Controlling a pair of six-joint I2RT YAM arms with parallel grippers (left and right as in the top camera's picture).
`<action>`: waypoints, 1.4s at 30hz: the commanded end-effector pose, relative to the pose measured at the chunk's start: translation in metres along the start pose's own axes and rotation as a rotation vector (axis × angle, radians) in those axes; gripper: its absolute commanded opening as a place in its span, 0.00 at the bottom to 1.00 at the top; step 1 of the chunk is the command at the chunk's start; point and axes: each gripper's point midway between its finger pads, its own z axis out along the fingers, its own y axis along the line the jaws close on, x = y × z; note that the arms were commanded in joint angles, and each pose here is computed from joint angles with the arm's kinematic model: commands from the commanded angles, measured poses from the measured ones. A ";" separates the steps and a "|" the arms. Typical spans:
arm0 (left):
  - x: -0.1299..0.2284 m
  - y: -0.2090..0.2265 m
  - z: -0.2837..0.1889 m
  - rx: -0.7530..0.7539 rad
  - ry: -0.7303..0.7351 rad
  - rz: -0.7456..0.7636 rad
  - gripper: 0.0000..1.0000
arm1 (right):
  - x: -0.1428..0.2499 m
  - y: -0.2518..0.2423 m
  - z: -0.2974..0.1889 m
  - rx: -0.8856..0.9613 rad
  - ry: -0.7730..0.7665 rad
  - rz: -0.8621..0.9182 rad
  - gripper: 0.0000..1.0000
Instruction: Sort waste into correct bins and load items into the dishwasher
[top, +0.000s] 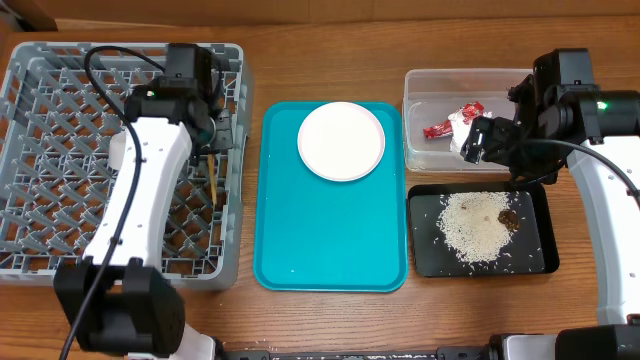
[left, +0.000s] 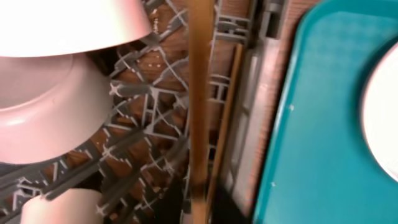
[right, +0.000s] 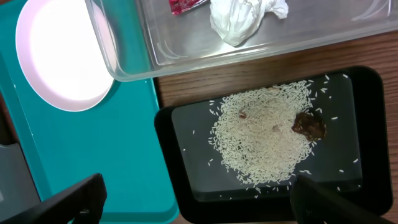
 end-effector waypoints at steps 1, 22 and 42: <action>-0.003 -0.003 0.011 0.002 0.008 0.053 0.36 | -0.002 0.000 -0.004 0.002 -0.016 -0.006 0.96; 0.028 -0.223 0.003 0.435 -0.106 0.606 0.58 | -0.004 0.000 -0.004 0.001 -0.023 -0.007 0.96; 0.096 -0.246 0.086 0.266 0.115 0.819 0.05 | -0.003 0.000 -0.004 0.002 -0.019 -0.006 0.96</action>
